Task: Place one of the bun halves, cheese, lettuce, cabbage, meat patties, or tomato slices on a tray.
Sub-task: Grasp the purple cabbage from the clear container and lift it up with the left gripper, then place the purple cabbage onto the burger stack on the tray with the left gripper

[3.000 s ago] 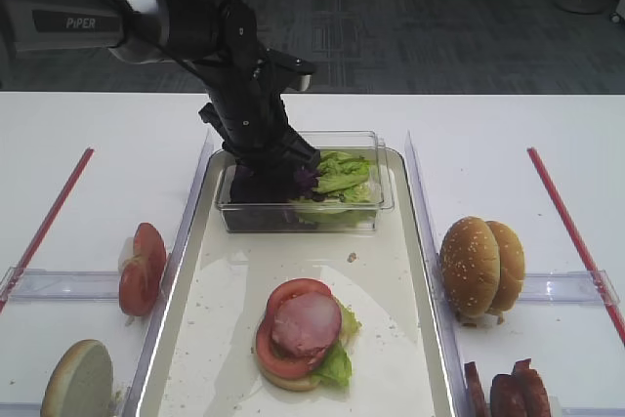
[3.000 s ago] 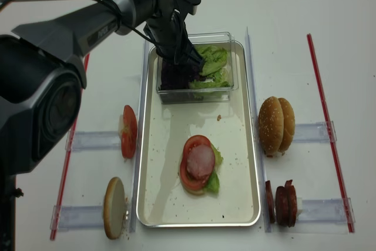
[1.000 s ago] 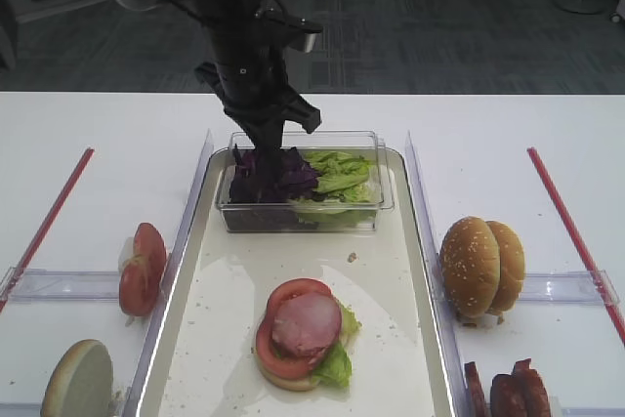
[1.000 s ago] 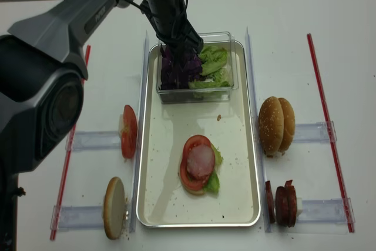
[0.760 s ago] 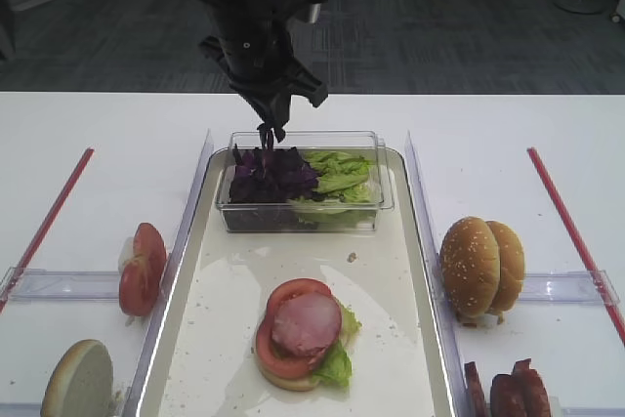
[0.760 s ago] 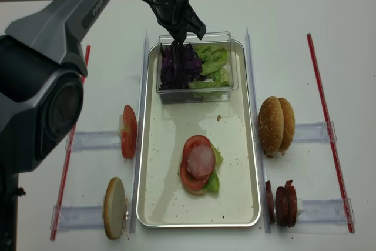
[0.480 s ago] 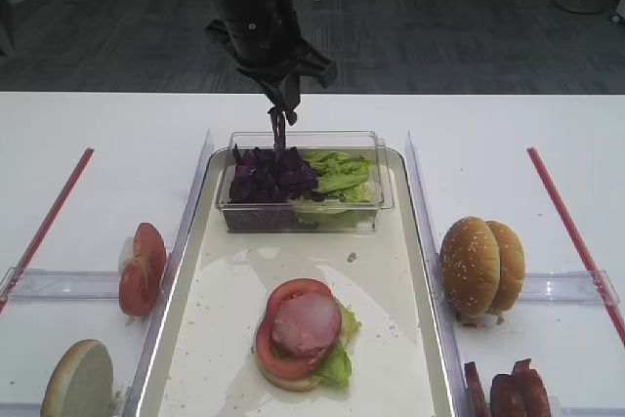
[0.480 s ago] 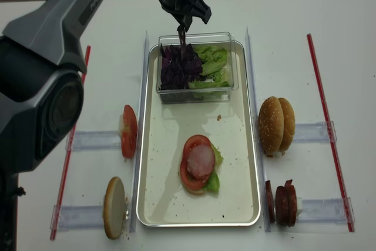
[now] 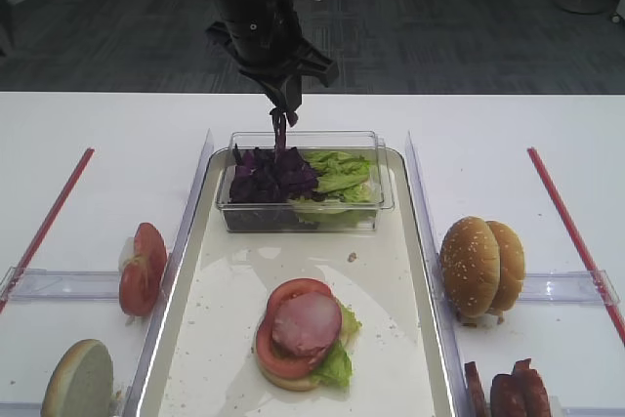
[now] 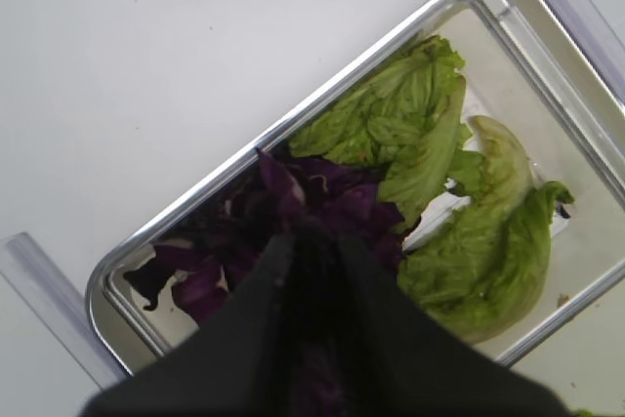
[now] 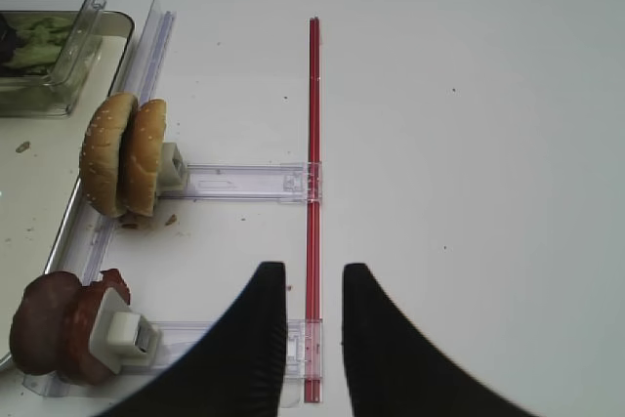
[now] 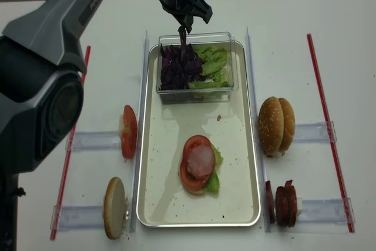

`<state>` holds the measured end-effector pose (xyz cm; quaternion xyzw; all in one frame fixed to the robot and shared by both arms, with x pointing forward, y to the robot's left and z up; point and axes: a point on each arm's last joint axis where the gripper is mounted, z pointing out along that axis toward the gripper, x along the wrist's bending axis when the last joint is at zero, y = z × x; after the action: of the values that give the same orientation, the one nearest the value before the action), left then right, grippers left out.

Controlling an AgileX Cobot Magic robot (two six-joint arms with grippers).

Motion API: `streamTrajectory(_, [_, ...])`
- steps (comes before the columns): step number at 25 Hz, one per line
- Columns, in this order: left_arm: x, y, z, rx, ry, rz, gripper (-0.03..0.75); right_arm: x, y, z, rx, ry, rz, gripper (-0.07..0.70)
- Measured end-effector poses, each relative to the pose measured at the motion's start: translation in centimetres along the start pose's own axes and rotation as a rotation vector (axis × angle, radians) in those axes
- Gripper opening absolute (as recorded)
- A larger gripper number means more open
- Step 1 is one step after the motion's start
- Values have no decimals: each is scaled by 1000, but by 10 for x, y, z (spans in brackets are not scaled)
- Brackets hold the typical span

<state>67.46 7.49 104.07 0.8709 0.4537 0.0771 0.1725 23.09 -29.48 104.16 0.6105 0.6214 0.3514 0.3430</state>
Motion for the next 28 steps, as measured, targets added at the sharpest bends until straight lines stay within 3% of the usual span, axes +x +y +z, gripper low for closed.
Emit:
streamTrajectory(6, [0, 0, -1, -2, 0, -4, 62, 0, 0, 0, 0, 0, 0, 193])
streamTrajectory(21, [-4, 2, -49, -90, 3, -13, 60, 0, 0, 0, 0, 0, 0, 193])
streamTrajectory(28, [-6, 2, -49, -91, -17, -19, 60, 0, 0, 0, 0, 0, 0, 193])
